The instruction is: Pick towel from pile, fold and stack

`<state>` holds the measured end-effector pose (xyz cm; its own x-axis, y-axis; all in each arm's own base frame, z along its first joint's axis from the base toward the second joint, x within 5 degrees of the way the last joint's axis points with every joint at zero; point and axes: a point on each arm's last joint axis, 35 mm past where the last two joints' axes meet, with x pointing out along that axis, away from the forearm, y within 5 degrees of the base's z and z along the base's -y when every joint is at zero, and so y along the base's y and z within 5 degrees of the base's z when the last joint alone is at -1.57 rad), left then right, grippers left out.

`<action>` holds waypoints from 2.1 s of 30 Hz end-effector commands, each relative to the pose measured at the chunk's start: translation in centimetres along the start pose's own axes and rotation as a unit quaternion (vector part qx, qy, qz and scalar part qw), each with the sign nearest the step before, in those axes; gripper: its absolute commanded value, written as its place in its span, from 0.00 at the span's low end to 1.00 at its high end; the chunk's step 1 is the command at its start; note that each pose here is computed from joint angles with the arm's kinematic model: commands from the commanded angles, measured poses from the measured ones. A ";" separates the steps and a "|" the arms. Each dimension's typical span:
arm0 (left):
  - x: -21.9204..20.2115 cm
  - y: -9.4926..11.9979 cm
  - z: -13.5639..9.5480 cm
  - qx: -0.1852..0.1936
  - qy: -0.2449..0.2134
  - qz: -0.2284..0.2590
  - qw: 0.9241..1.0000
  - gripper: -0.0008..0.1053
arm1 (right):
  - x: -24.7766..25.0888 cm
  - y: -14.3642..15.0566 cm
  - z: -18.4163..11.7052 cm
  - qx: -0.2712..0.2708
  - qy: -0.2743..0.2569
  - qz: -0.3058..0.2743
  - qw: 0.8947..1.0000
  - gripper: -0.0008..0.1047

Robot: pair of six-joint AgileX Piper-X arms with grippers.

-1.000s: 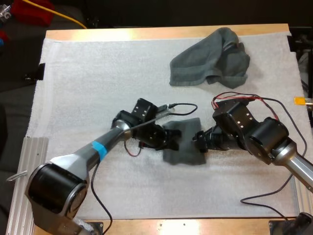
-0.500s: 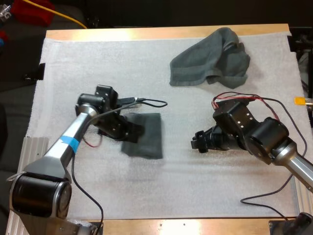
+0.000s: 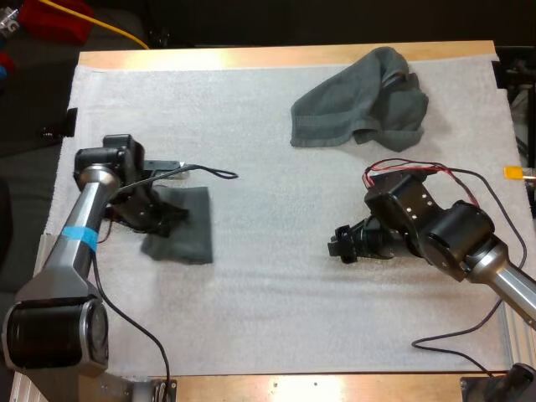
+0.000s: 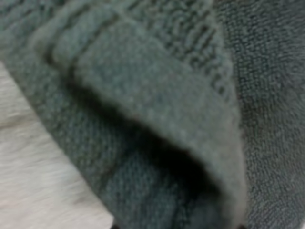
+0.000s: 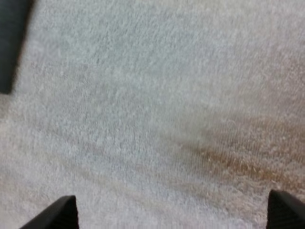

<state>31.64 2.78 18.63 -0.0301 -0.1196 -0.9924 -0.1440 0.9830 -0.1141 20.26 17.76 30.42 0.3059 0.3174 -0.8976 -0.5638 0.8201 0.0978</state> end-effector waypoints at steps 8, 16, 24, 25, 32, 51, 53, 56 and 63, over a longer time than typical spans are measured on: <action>-0.9 3.1 0.1 -0.029 -0.018 0.078 0.996 0.01 | -0.4 0.0 -0.2 -0.009 0.002 0.001 1.000 0.72; -1.1 4.8 0.4 -0.052 -0.034 0.106 0.992 0.02 | -0.4 0.0 -0.2 -0.011 0.002 0.001 1.000 0.72; -1.1 4.9 0.7 -0.056 -0.051 0.128 0.989 0.49 | -0.4 0.0 -0.2 -0.014 0.002 0.001 1.000 0.72; -1.2 5.1 0.7 -0.060 -0.051 0.146 0.986 0.53 | -0.4 0.0 -0.2 -0.014 0.002 0.001 1.000 0.72; -2.2 5.6 0.8 -0.084 -0.058 0.231 0.968 0.55 | -0.4 0.0 -0.2 -0.014 0.002 0.001 1.000 0.72; -7.7 3.4 -1.0 -0.087 -0.142 0.025 0.986 0.65 | -0.4 0.0 -0.2 -0.014 0.002 0.001 1.000 0.72; -7.6 3.2 -1.2 -0.090 -0.131 0.020 0.987 0.67 | -0.4 0.0 -0.2 -0.014 0.002 0.001 1.000 0.72; -7.5 3.2 -1.6 -0.094 -0.111 0.021 0.989 0.66 | -0.4 0.0 -0.1 -0.014 0.000 0.001 1.000 0.72; -6.4 3.2 -2.5 -0.100 -0.078 0.022 0.992 0.66 | -0.4 0.0 -0.1 -0.014 -0.001 0.001 1.000 0.72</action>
<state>29.16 6.59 24.60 0.1210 -0.0304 -0.9922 -0.3354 0.9395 -0.0697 20.22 17.72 30.39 0.3015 0.3136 -0.9004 -0.5753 0.8129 0.0905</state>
